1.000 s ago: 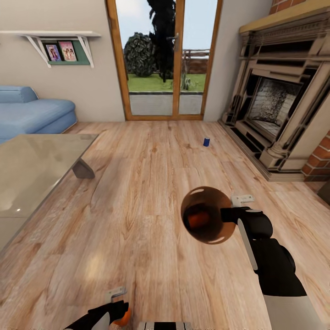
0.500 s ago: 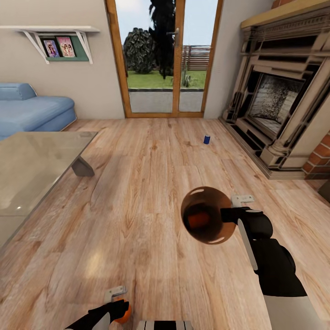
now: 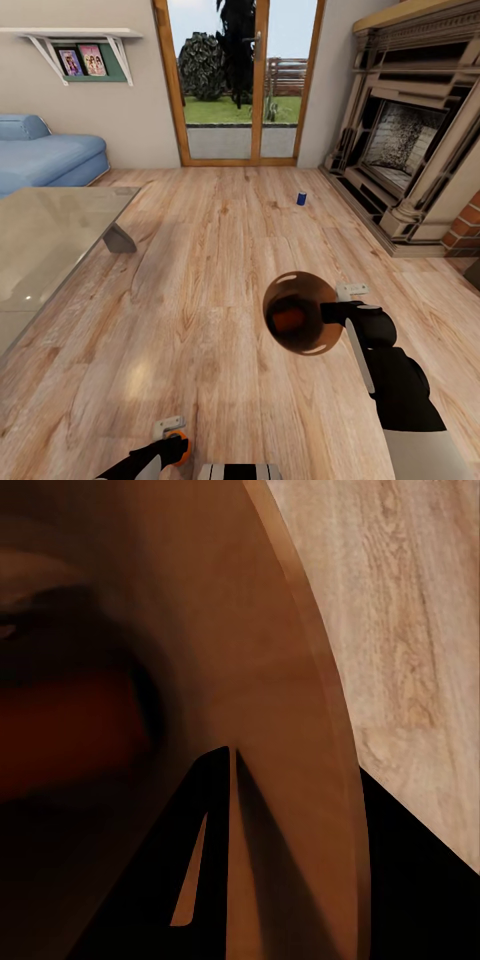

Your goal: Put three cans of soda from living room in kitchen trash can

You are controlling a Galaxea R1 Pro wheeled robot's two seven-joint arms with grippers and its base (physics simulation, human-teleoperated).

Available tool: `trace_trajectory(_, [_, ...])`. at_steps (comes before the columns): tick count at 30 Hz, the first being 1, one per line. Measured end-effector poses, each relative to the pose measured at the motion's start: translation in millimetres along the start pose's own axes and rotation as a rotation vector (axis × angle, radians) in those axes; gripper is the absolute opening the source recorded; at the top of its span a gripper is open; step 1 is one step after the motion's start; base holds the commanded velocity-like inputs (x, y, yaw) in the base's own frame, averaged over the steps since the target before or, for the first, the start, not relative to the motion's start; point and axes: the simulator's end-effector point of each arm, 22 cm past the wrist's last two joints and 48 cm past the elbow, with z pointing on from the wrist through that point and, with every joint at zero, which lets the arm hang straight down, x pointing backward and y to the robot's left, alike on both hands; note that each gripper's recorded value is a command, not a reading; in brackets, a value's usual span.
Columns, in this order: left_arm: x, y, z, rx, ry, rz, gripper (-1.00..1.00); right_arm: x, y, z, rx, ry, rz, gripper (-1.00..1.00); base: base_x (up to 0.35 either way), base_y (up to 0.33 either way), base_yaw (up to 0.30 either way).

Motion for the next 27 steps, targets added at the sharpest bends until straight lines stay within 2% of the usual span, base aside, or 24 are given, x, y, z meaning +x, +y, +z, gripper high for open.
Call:
trace_trajectory(9, [0.1, -0.9, 0.0, 0.001, 0.0, 0.001, 1.0, -0.2, 1.8, -0.2, -0.001, -0.001, -0.007, -1.0, 0.0, 0.0, 0.0])
trace_trajectory(15, [7.2, -0.4, 4.1, -0.001, 0.015, 0.002, 1.0, 6.2, 13.0, 6.3, -0.019, 0.012, -0.025, -1.0, 0.0, 0.0, 0.0])
trace_trajectory(27, [6.1, -1.7, 4.0, 0.001, 0.013, 0.004, 1.0, 10.0, 13.9, 6.5, -0.016, 0.018, -0.035, -1.0, 0.0, 0.0, 0.0])
